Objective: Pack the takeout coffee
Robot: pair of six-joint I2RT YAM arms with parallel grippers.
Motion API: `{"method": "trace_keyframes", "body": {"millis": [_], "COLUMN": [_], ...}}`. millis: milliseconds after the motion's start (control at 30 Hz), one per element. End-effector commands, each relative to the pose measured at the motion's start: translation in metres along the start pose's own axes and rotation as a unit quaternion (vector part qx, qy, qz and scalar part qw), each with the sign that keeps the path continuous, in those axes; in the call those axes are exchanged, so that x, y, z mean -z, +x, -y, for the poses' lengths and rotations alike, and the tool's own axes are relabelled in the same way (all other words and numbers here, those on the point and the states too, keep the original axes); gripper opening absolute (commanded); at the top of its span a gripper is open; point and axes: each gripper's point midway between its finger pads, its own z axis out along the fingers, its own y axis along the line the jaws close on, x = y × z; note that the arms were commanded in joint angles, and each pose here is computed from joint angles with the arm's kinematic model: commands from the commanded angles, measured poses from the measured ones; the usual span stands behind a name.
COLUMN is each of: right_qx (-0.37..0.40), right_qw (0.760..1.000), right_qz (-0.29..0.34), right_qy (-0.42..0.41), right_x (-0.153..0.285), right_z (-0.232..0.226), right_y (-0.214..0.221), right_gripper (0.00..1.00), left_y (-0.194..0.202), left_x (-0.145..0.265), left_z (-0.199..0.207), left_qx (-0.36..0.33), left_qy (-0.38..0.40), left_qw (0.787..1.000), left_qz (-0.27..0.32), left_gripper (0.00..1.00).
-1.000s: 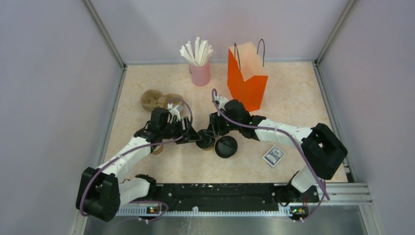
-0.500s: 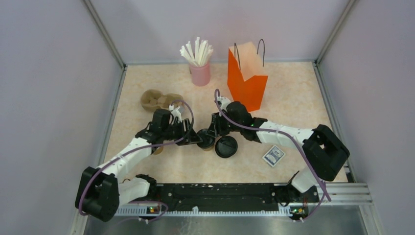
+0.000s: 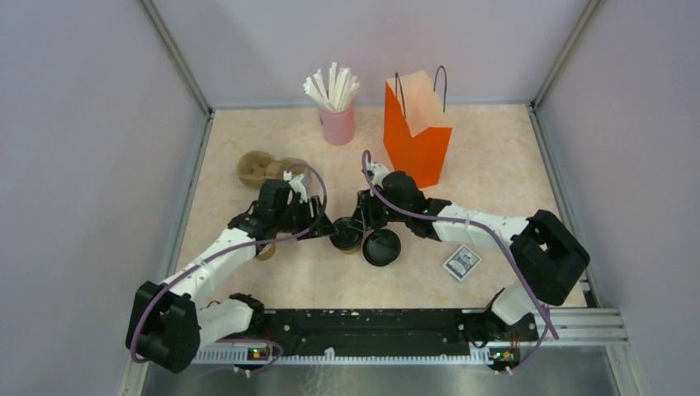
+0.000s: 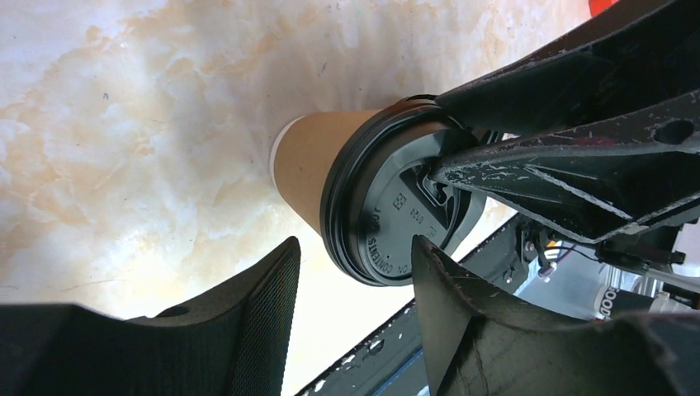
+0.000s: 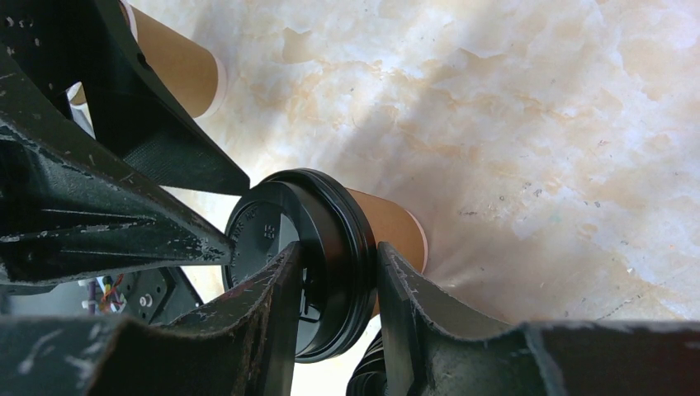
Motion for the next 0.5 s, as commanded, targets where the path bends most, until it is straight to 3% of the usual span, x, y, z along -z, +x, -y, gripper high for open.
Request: {"method": "trace_keyframes", "body": {"millis": [0,467], "right_qx": [0.004,-0.029], "right_qw": [1.0,0.999], "right_qz": [-0.001,-0.017], "right_qy": [0.006,-0.003], "right_x": [0.001,0.0], "right_z": [0.004,0.021], "right_y": [0.007,0.033], "right_gripper": [0.36,0.36], "left_y": [-0.017,-0.01], "left_x": [-0.005,-0.021], "left_z": [0.0,-0.023], "left_qx": [-0.025,-0.023], "left_qy": [-0.011,-0.061], "left_qw": [0.999,0.998], "left_qz": [0.02,0.008], "left_gripper": [0.57,0.52]}}
